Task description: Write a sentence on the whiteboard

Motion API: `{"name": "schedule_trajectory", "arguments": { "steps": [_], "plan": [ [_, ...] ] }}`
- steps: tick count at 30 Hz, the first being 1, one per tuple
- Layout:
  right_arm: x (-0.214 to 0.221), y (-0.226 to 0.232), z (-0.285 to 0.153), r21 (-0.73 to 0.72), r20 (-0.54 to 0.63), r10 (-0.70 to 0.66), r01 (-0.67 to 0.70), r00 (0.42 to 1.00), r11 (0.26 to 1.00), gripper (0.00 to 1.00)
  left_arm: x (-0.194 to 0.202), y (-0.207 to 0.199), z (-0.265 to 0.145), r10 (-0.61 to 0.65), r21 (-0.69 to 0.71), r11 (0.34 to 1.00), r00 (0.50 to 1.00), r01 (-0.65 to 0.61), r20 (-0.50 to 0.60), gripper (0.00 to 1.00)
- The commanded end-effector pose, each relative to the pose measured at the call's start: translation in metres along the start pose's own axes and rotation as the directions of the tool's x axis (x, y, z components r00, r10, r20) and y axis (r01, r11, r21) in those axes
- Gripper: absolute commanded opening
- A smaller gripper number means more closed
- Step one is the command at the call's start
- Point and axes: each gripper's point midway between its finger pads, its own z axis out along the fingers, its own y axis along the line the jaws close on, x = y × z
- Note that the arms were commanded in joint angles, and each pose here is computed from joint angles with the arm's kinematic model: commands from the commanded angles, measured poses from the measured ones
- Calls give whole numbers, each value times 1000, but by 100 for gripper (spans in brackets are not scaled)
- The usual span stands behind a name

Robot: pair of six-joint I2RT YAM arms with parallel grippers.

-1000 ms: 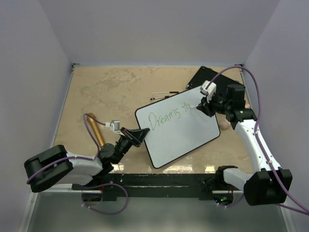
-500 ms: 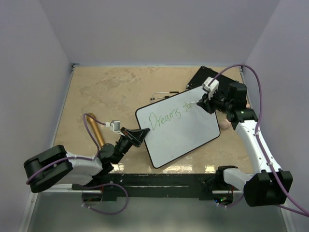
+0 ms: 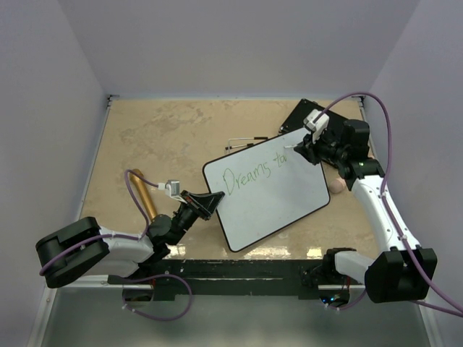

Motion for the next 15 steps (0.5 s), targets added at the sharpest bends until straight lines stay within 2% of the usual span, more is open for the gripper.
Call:
{"name": "schedule_trajectory", "arguments": {
  "steps": [1,15],
  "plan": [
    [-9,-4,-2,4,9,-29,29,1000,1000,0,11,7,-13,151,43,988,988,-149,-40,0],
    [26,21,-15,-62,-90,-40,34,995,997,0,9,7,-13,152,42,988,988,-150,-36,0]
  ]
}}
